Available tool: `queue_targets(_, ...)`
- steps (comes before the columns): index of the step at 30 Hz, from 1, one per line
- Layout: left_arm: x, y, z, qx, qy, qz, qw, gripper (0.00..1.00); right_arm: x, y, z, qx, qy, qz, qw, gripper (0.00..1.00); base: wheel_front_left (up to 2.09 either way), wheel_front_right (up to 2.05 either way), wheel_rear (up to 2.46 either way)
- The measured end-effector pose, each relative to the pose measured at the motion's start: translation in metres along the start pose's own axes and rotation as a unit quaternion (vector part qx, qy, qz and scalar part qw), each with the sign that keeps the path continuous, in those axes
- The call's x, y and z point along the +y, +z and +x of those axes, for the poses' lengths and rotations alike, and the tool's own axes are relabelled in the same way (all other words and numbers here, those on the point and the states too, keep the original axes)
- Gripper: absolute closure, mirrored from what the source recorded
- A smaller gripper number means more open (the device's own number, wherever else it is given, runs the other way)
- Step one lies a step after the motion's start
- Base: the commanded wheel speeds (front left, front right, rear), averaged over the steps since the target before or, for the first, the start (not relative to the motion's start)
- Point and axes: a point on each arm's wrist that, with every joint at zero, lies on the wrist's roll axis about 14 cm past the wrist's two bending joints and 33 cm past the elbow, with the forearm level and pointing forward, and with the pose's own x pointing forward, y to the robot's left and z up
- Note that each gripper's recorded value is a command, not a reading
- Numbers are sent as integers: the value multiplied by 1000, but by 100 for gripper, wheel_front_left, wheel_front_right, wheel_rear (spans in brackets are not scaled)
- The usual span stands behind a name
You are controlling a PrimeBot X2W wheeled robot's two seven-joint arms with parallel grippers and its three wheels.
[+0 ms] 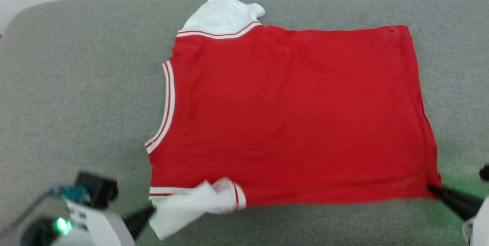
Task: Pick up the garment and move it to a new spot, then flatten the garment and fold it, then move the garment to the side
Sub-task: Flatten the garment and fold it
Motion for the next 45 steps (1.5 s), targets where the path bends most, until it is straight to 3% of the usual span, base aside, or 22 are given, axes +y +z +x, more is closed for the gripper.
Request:
queue_targets(7, 7, 85, 12, -56, -5, 118, 991, 100, -18, 55, 9, -48, -29, -31, 998, 100, 0, 0, 0)
queue_targets(14, 5, 130, 56, -61, -29, 165, 984, 100, -34, 75, 34, -43, -47, -27, 998, 100, 0, 0, 0)
queue_targets(27, 46, 100, 130, 86, 0, 106, 991, 100, -41, 64, 74, 18, -42, -7, 999, 100, 0, 0, 0)
queue_targets(36, 50, 96, 142, 117, 6, 81, 990, 100, -42, 61, 79, 42, -38, 0, 998, 100, 0, 0, 0)
queue_targets(40, 50, 100, 140, 111, 11, 77, 991, 59, -42, 62, 79, 48, -39, 5, 998, 100, 0, 0, 0)
queue_targets(41, 49, 102, 139, 105, 12, 77, 991, 31, -43, 63, 78, 51, -40, 4, 998, 100, 0, 0, 0)
queue_targets(42, 49, 105, 137, 98, 12, 77, 992, 0, -42, 63, 78, 54, -41, 3, 998, 85, 0, 0, 0)
queue_targets(43, 49, 107, 136, 93, 14, 76, 993, 0, -43, 64, 77, 53, -42, 3, 998, 56, 0, 0, 0)
queue_targets(44, 51, 109, 133, 89, 18, 76, 993, 0, -42, 66, 77, 52, -43, 0, 998, 5, 0, 0, 0)
queue_targets(45, 52, 110, 130, 86, 20, 78, 993, 0, -42, 66, 76, 52, -45, -1, 998, 0, 0, 0, 0)
